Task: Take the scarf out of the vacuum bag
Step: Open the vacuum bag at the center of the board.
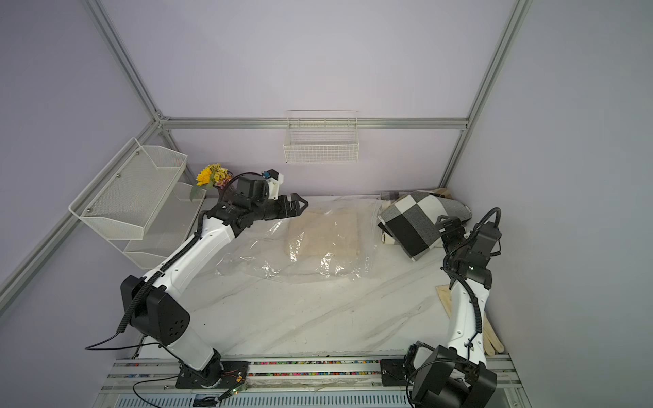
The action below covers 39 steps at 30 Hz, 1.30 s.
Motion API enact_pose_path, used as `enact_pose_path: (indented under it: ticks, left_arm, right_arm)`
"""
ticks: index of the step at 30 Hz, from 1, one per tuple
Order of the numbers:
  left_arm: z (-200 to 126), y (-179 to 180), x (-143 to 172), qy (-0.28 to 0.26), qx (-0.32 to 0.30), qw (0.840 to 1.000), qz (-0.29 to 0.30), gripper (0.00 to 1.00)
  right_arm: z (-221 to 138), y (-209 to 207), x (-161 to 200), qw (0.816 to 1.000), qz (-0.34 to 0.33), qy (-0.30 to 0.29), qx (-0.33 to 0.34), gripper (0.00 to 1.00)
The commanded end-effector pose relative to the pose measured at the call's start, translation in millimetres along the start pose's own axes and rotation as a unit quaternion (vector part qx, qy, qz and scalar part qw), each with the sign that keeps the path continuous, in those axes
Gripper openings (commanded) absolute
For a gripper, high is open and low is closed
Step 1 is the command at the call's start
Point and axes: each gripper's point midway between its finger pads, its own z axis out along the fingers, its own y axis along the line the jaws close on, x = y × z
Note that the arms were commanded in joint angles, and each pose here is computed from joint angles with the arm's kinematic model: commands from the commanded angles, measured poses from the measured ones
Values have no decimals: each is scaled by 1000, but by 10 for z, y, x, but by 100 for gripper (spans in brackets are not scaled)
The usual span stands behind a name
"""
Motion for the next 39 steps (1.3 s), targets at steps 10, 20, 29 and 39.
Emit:
enact_pose_path:
  ticks: [10, 20, 29, 39]
  left_arm:
    - [302, -764, 385, 43, -33, 994, 100, 100]
    - [752, -1281, 653, 79, -97, 972, 201, 100]
    - [1194, -1289, 1086, 100, -135, 944, 284, 100]
    - [1392, -1887, 1401, 42, -122, 909, 397, 100]
  right_arm:
    - [76, -761, 562, 982, 6, 108, 156, 97]
    - [35, -1041, 755, 973, 79, 101, 192, 97]
    - [11, -956, 771, 974, 102, 101, 176, 97]
    - [-18, -1053, 857, 972, 93, 109, 185, 97]
